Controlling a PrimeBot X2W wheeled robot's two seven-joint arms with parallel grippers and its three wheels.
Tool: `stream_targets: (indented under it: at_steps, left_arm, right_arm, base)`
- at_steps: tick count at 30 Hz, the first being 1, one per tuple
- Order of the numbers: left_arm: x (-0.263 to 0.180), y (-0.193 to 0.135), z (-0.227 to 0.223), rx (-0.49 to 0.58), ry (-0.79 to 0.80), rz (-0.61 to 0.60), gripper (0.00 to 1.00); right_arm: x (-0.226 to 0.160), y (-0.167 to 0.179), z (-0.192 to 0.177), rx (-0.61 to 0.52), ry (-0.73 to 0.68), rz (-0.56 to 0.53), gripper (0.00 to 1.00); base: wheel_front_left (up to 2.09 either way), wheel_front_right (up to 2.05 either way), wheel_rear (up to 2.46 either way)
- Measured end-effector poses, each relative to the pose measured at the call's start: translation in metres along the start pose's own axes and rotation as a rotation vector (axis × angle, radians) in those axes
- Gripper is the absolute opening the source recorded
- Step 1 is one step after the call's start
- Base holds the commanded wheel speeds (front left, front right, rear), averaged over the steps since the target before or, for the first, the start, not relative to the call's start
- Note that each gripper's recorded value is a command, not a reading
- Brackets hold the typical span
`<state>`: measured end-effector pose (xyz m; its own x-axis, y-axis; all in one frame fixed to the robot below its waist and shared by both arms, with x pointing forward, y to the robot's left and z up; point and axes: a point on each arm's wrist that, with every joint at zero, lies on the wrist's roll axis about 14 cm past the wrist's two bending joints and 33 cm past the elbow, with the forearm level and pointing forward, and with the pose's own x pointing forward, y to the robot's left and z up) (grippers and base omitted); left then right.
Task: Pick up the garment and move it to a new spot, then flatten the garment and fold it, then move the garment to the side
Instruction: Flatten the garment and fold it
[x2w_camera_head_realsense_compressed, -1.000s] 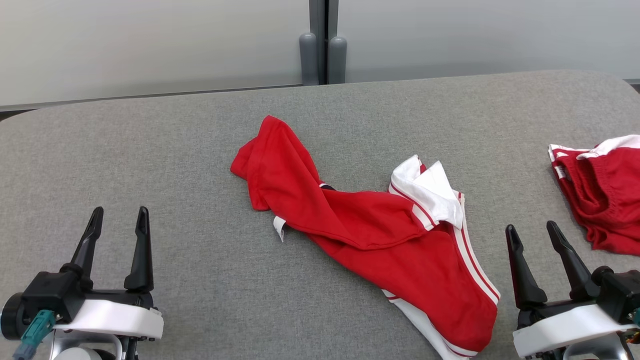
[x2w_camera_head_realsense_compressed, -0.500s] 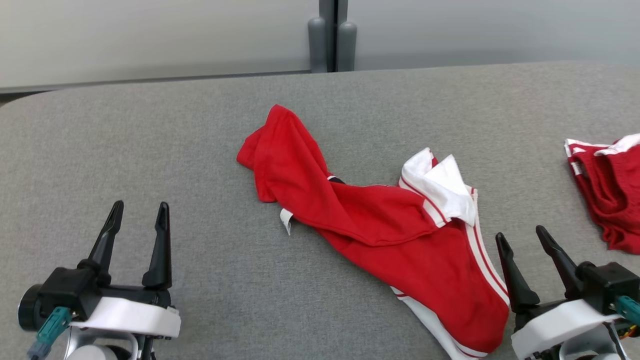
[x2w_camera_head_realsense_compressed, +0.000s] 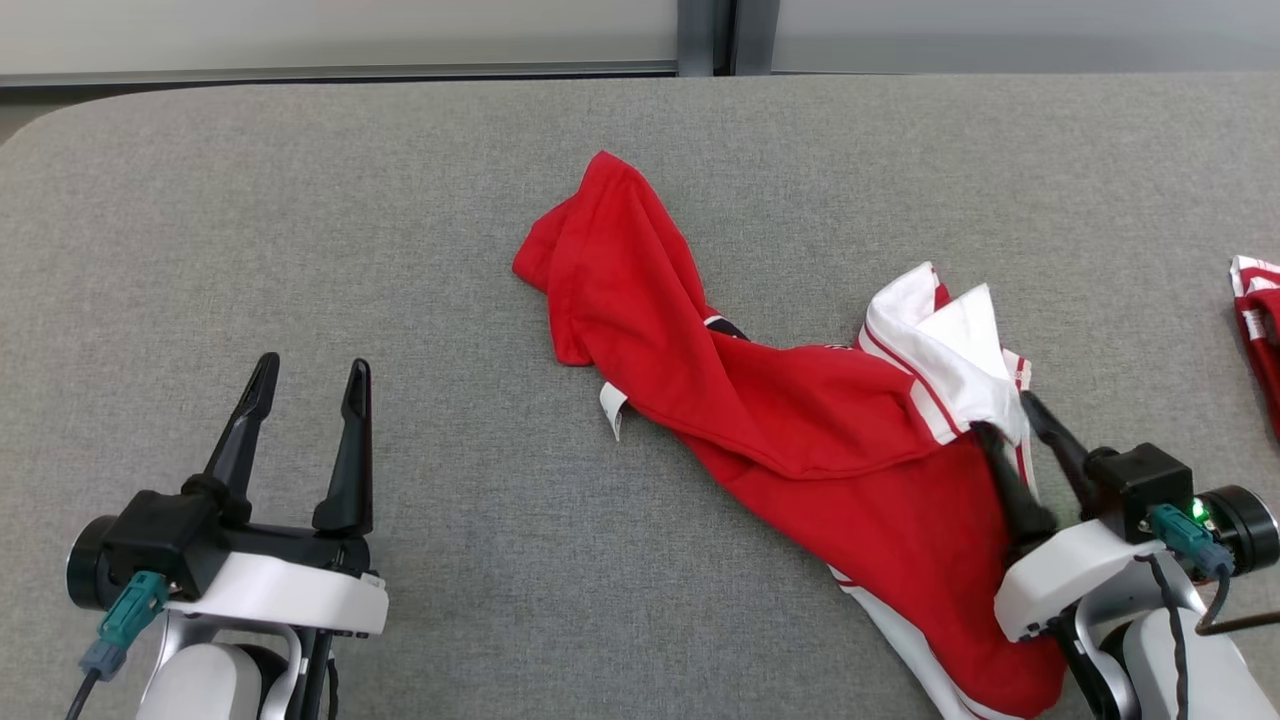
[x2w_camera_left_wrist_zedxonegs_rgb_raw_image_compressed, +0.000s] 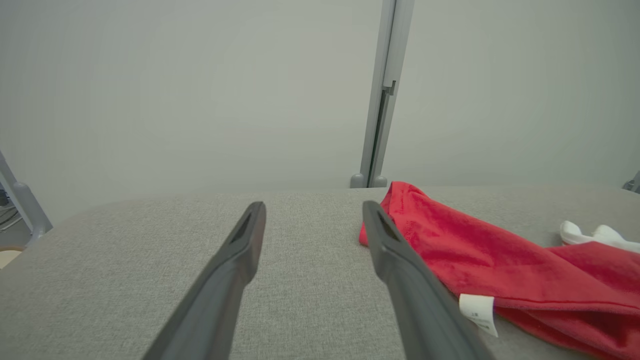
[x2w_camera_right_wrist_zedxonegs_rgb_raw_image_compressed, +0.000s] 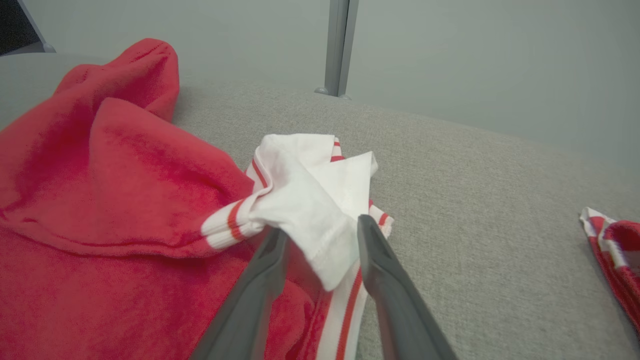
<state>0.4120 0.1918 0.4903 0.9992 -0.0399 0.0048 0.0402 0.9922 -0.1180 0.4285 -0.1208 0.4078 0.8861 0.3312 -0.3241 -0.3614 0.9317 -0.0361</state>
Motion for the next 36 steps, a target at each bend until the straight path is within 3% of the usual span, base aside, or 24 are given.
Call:
stream_targets:
  at_steps: [5, 10, 19, 20, 21, 22, 32, 36]
  left_arm:
    - [0.004, -0.001, 0.001, 0.003, -0.010, -0.006, 1.00]
    - [0.005, -0.003, 0.003, 0.005, -0.014, -0.013, 1.00]
    - [0.011, -0.007, 0.000, 0.007, -0.011, -0.022, 1.00]
    - [0.011, -0.007, 0.000, 0.008, -0.010, -0.021, 1.00]
    - [0.012, -0.007, -0.001, 0.009, -0.008, -0.023, 1.00]
    - [0.012, -0.007, -0.001, 0.009, -0.007, -0.025, 1.00]
    - [0.004, -0.001, 0.002, 0.014, -0.007, 0.003, 1.00]
    - [-0.003, -0.003, 0.002, 0.005, -0.003, 0.005, 1.00]
  right_arm:
    - [0.002, -0.007, 0.012, -0.008, -0.057, -0.026, 0.00]
    - [-0.021, -0.010, 0.018, 0.020, -0.101, -0.077, 0.00]
    - [-0.068, 0.009, -0.030, 0.170, 0.065, -0.134, 0.00]
    - [-0.068, 0.011, -0.034, 0.188, 0.078, -0.133, 0.33]
    - [-0.069, 0.011, -0.037, 0.198, 0.086, -0.135, 0.78]
    - [-0.069, 0.011, -0.037, 0.207, 0.079, -0.138, 1.00]
    - [-0.069, -0.012, 0.041, 0.171, -0.214, -0.185, 1.00]
    - [-0.076, -0.016, 0.057, 0.167, -0.264, -0.197, 1.00]
  base:
    - [0.00, 0.00, 0.00]
    - [0.00, 0.00, 0.00]
    - [0.00, 0.00, 0.00]
    - [0.00, 0.00, 0.00]
    - [0.00, 0.00, 0.00]
    - [0.00, 0.00, 0.00]
    - [0.00, 0.00, 0.00]
    - [0.00, 0.00, 0.00]
